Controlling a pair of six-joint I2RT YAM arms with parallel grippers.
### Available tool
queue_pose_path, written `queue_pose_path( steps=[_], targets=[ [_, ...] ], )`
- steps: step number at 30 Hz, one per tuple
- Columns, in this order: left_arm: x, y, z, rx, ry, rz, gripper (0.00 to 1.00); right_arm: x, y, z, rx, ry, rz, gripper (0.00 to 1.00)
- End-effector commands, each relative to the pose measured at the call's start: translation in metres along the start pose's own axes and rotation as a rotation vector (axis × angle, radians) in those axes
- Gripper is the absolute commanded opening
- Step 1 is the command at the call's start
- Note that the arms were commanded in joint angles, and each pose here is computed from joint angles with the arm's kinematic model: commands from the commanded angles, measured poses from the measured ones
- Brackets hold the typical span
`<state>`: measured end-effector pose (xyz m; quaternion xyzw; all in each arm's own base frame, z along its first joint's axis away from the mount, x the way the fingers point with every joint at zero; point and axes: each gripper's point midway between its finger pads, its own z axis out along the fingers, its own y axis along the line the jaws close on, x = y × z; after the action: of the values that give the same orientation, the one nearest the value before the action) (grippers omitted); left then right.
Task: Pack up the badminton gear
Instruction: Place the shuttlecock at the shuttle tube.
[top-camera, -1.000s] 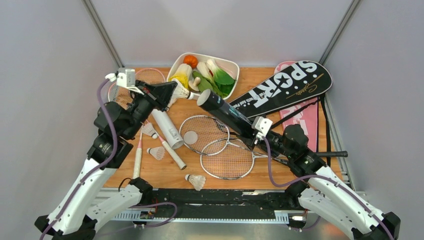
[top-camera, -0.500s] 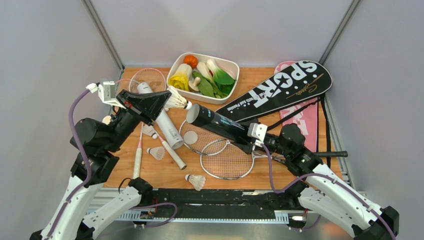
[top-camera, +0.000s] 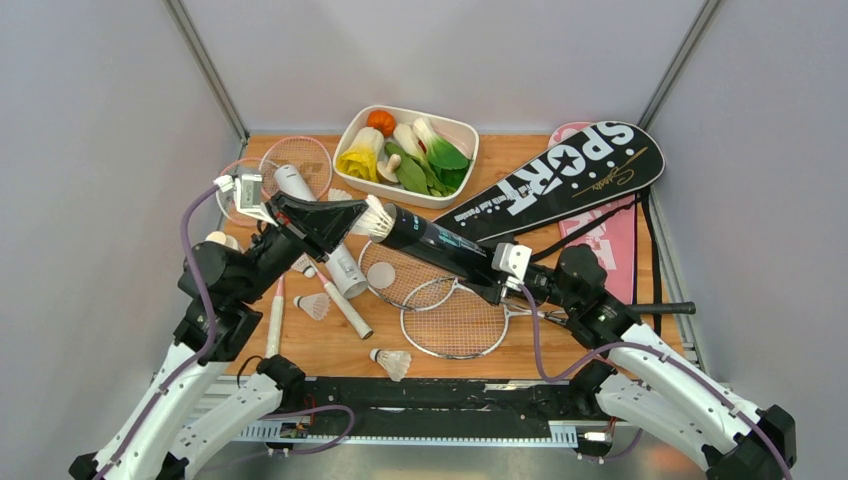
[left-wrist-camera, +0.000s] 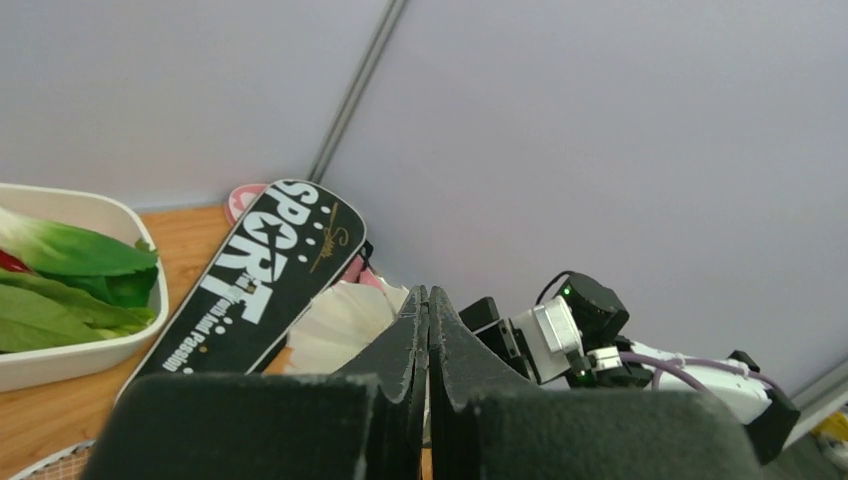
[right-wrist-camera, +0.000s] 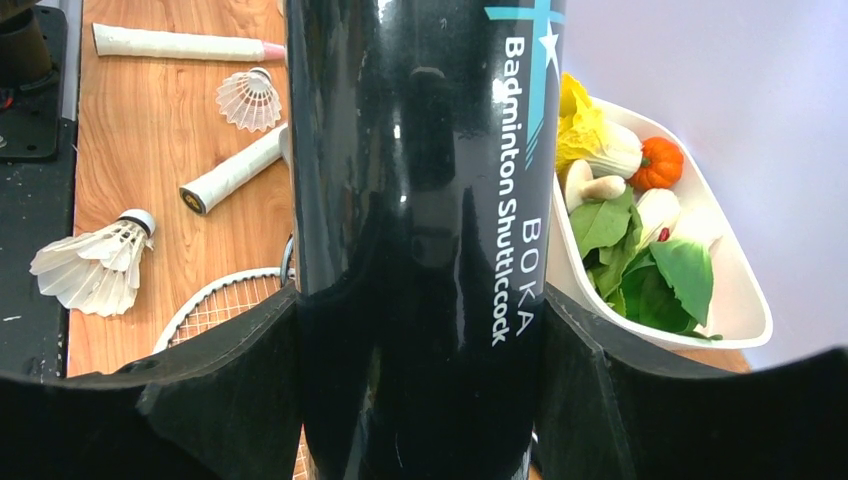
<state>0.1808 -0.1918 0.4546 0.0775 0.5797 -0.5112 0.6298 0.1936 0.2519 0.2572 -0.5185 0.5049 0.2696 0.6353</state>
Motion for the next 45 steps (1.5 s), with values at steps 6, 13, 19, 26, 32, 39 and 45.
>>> queue_pose_path(
  steps=[6, 13, 19, 26, 32, 39, 45],
  targets=[
    [0.011, -0.013, 0.006, 0.179, -0.082, -0.111, 0.00, -0.041, -0.019, 0.008, 0.034, -0.113, -0.099, 0.56],
    [0.032, -0.006, 0.007, 0.156, 0.022, -0.085, 0.37, -0.037, -0.021, 0.010, 0.047, -0.113, -0.098, 0.56],
    [0.034, 0.005, -0.006, 0.024, 0.182, 0.083, 0.55, -0.029, -0.021, 0.007, 0.078, -0.106, -0.073, 0.56],
    [0.032, 0.001, -0.025, 0.000, 0.330, 0.233, 0.58, -0.024, -0.023, 0.006, 0.123, -0.129, -0.004, 0.57],
    [0.050, 0.030, -0.057, -0.080, 0.497, 0.442, 0.58, -0.070, -0.047, -0.007, 0.259, -0.291, 0.181, 0.54],
    [0.117, 0.074, -0.071, -0.177, 0.751, 0.343, 0.64, -0.079, -0.067, -0.027, 0.403, -0.321, 0.237, 0.54],
    [0.170, 0.094, -0.082, -0.241, 0.922, 0.457, 0.66, -0.071, -0.083, -0.050, 0.543, -0.271, 0.215, 0.54]
  ],
)
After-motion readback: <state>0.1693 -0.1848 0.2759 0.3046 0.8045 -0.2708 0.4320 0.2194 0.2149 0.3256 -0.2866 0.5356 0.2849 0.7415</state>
